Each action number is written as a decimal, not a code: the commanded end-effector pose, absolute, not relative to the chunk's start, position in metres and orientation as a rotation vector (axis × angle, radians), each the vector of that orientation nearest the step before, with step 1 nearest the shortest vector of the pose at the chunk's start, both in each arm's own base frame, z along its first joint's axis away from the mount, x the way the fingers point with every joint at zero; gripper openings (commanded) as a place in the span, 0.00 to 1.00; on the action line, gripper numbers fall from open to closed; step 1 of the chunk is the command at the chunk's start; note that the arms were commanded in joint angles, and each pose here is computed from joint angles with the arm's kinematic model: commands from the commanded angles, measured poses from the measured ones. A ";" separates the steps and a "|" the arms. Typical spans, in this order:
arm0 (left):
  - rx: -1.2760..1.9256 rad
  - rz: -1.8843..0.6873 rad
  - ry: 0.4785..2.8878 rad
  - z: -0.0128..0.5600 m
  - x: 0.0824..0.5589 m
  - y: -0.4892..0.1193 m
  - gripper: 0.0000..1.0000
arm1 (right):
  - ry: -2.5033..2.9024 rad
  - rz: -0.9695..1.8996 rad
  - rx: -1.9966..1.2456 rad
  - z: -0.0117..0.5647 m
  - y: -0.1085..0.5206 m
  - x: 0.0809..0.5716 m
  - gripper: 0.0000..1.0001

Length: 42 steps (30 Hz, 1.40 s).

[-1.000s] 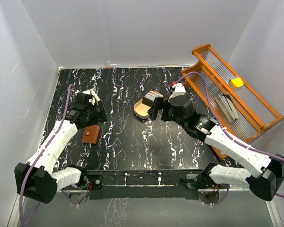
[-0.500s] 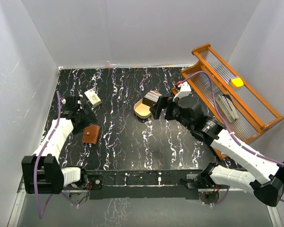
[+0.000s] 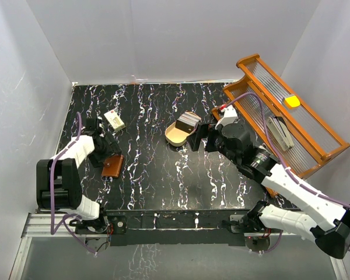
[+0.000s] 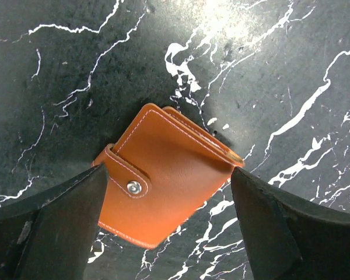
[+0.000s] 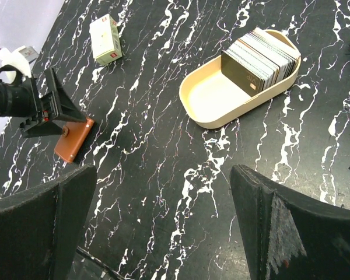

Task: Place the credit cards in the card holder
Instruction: Move the card holder to the center of the board.

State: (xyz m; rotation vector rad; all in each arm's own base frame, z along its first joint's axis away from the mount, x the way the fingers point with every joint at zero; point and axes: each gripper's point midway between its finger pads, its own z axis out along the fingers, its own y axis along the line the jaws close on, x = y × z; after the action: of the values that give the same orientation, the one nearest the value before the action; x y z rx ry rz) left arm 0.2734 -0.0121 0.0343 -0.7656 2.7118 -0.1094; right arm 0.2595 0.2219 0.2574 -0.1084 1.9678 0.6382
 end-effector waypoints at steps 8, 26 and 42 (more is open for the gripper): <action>-0.671 -0.425 2.720 0.031 0.290 -0.052 0.77 | 1.852 0.630 -0.089 0.284 0.208 0.260 0.98; -0.294 -0.744 2.762 0.025 0.279 -0.150 0.73 | 1.884 0.596 -0.085 0.278 0.207 0.263 0.98; -0.012 -1.202 2.536 0.089 0.272 -0.244 0.68 | 1.980 0.582 -0.107 0.249 0.213 0.261 0.95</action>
State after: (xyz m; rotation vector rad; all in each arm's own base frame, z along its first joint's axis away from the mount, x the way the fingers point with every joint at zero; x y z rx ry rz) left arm 0.2719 -0.2304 0.0526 -0.0333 2.6588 -1.0722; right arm 0.2592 0.2085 0.2522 -0.1037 1.9669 0.5682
